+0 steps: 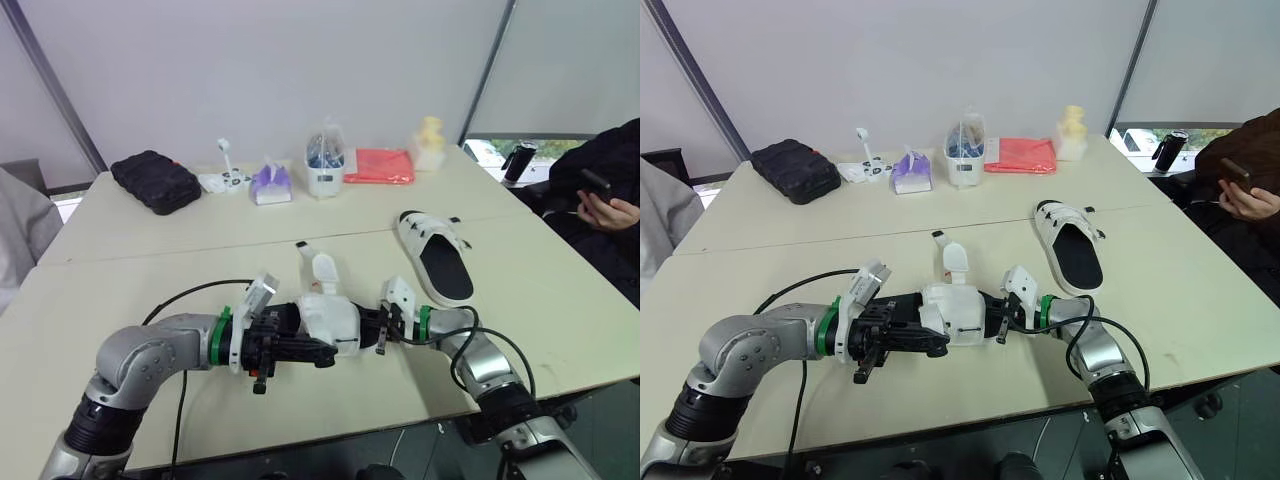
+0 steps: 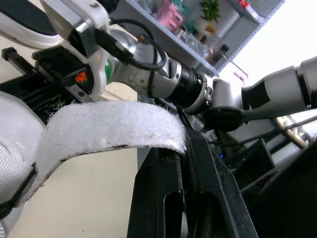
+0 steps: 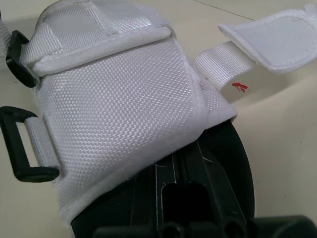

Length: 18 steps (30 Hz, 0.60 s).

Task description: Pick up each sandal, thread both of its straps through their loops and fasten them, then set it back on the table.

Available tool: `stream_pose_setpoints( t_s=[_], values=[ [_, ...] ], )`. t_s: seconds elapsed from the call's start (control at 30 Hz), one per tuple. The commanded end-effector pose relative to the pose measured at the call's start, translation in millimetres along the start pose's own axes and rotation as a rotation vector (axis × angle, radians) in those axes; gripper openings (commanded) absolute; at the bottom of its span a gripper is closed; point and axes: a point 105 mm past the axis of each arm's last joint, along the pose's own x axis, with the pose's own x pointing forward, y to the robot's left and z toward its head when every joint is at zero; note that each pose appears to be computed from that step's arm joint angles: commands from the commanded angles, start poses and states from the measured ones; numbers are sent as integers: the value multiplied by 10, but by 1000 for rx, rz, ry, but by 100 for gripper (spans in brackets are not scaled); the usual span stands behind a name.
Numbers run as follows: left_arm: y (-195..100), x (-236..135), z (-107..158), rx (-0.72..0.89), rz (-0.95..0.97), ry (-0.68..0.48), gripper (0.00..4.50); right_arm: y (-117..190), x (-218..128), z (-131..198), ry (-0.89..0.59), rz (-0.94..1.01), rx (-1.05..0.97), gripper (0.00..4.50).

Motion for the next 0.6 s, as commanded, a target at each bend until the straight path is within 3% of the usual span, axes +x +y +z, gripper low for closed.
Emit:
stream_pose_setpoints(
  t_s=[0.03, 0.17, 0.27, 0.4, 0.6],
  values=[
    [73, -16, 241, 3, 32, -97, 2, 99, 32, -315, 105, 14, 64, 0],
    [357, -49, 169, -159, 123, -179, 2, 111, 55, -315, 100, 14, 64, 0],
    [360, -20, 197, -192, 102, -205, 99, 116, 54, -321, 99, 12, 66, 0],
    [326, -59, 340, -140, 96, -222, 297, 112, 56, -321, 98, 7, 68, 0],
    [374, -267, 753, 168, 233, -208, 297, 107, 49, -325, 96, 0, 71, 0]
  ],
)
